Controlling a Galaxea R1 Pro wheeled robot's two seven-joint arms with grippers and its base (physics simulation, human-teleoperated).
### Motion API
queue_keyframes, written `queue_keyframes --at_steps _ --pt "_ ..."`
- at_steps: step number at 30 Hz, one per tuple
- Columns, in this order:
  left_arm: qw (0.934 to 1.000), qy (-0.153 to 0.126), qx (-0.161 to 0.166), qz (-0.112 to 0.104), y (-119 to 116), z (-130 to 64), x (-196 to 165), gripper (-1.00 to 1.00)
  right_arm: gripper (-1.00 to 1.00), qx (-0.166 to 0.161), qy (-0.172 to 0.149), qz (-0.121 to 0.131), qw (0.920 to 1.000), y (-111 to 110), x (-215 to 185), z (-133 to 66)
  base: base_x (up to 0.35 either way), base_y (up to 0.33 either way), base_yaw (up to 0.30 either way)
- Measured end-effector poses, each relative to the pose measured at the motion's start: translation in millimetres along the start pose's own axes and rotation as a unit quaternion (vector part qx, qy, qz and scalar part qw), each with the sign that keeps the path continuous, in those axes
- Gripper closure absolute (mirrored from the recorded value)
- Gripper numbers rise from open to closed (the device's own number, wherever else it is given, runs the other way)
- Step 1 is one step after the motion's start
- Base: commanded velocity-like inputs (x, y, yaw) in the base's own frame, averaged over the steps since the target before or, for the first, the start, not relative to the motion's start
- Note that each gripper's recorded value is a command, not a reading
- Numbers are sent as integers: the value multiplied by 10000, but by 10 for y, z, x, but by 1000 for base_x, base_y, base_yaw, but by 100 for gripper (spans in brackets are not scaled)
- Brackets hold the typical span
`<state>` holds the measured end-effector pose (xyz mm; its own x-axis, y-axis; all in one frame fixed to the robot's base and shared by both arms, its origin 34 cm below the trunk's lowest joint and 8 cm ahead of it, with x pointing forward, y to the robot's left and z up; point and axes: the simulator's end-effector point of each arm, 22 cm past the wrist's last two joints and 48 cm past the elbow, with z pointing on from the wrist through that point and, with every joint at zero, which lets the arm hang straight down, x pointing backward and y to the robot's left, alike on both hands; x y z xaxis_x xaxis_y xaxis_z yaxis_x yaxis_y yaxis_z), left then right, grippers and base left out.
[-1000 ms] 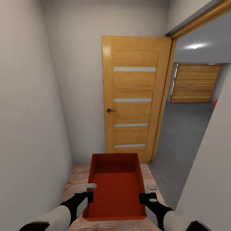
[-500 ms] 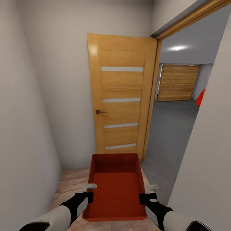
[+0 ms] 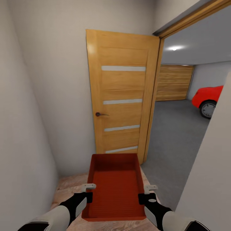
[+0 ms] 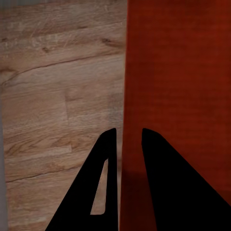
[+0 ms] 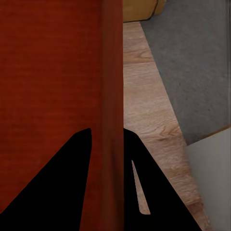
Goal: Move the two storage containers from the living room to the garage. In the garage, place one container on the floor and stack the other container on top of it (either order is fine).
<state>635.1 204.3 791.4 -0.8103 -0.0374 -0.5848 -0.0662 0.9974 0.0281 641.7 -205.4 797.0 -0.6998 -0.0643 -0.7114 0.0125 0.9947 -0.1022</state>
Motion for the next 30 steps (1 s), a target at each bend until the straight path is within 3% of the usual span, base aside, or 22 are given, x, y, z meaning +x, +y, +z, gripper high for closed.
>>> queue_keyframes --at_steps 30 --pt "10000 7 -18 -3 -52 -8 7 100 100 -27 5 2 10000 -52 6 15 33 14 -274"
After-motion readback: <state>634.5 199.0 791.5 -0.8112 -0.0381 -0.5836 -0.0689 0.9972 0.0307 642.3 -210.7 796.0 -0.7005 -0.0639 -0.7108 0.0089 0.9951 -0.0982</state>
